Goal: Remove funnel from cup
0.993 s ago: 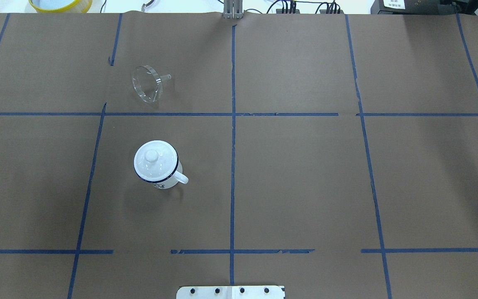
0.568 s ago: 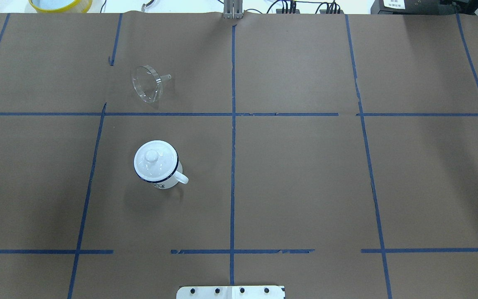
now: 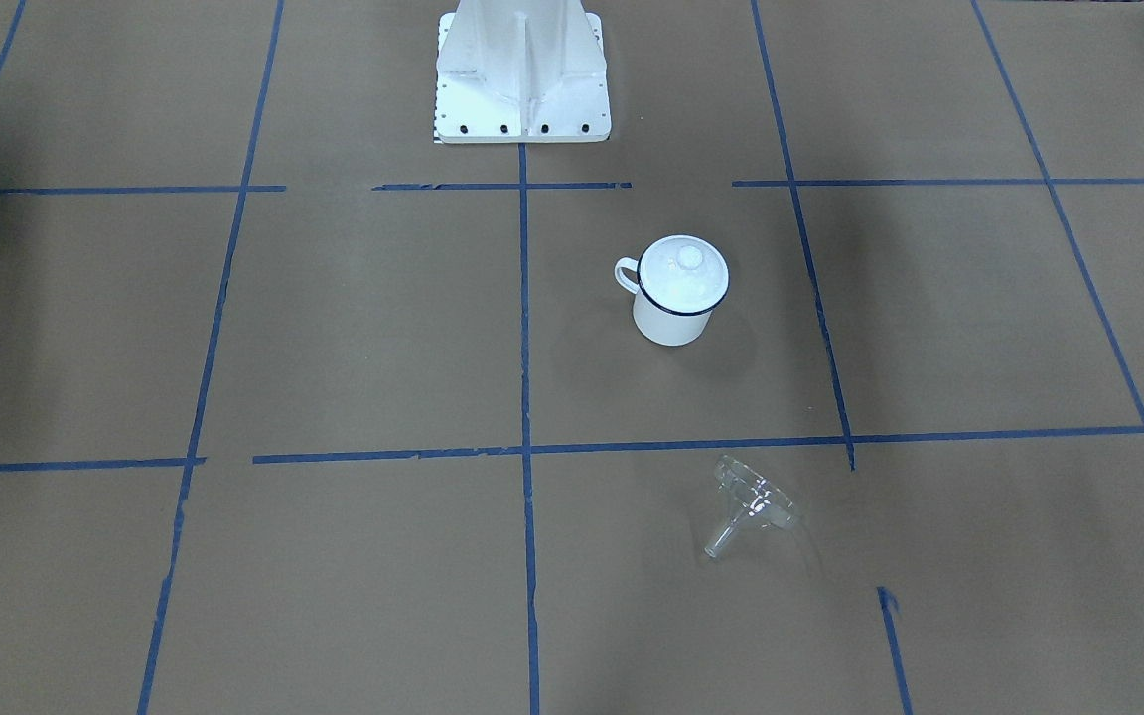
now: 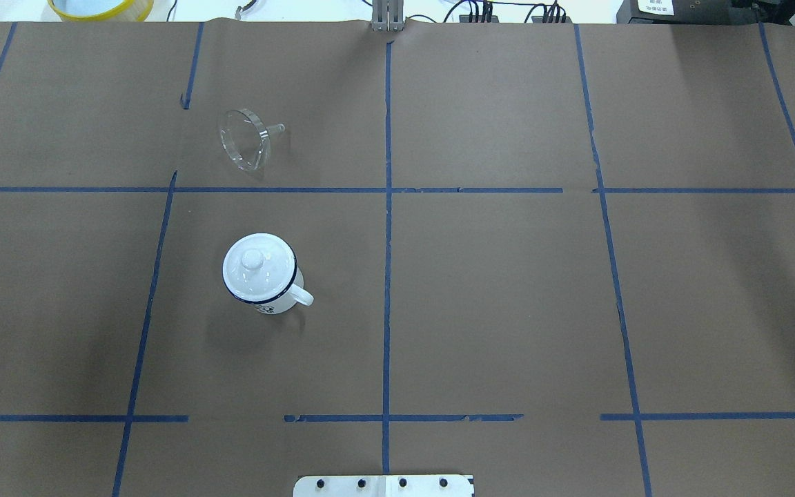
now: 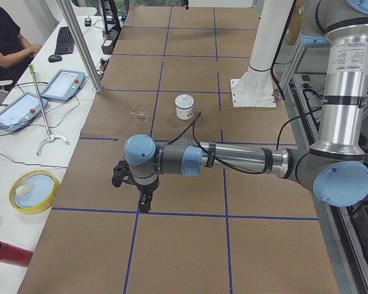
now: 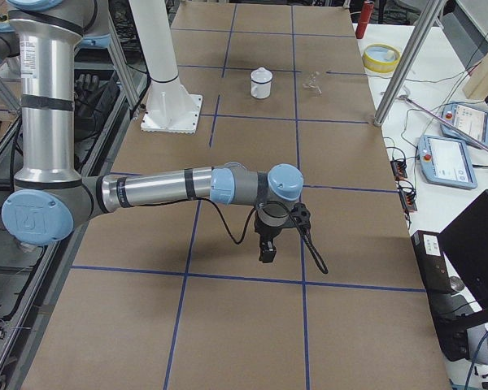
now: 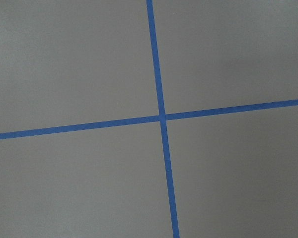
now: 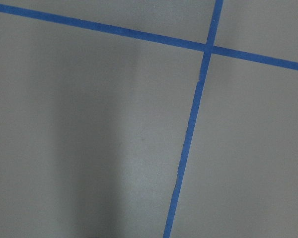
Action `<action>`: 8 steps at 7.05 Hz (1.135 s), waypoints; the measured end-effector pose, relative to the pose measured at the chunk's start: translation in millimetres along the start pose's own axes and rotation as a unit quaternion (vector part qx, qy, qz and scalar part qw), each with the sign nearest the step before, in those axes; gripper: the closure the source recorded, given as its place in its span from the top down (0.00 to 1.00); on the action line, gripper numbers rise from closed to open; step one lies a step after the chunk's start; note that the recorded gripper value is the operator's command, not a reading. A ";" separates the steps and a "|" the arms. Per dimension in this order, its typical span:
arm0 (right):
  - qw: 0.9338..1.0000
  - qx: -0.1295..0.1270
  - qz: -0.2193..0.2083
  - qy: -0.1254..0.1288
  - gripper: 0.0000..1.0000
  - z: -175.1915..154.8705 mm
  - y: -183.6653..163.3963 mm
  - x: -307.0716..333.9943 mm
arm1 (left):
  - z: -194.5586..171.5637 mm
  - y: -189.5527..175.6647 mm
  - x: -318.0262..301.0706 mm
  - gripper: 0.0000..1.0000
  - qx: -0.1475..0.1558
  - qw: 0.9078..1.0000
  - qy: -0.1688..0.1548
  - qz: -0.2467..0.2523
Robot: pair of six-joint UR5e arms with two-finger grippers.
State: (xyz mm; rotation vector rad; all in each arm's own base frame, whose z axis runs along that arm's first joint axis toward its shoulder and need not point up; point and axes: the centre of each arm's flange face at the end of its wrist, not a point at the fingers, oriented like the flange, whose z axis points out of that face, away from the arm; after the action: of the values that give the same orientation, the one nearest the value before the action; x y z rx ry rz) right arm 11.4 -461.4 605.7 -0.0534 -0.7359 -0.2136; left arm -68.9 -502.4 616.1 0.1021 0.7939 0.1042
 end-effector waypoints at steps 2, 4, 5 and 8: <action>1.000 0.000 0.000 0.000 1.00 0.0 0.0 0.0 | -1.6 11.6 -3.3 1.00 0.007 1.000 0.000 0.004; 1.000 0.000 0.000 0.000 1.00 0.0 0.0 0.0 | -10.2 17.2 -11.3 1.00 0.025 1.000 0.015 0.001; 1.000 0.000 0.000 0.000 1.00 0.0 0.0 0.0 | -12.1 15.9 -13.2 1.00 0.027 0.999 0.019 -0.002; 1.000 0.000 0.000 0.000 1.00 0.0 0.0 0.0 | 0.3 24.1 -26.1 1.00 0.014 0.999 0.024 -0.019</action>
State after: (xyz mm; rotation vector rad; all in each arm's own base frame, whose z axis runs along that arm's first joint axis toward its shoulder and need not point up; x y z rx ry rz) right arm 11.4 -461.4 605.7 -0.0532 -0.7360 -0.2142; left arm -88.2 -482.0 637.9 0.1120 0.8458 0.0592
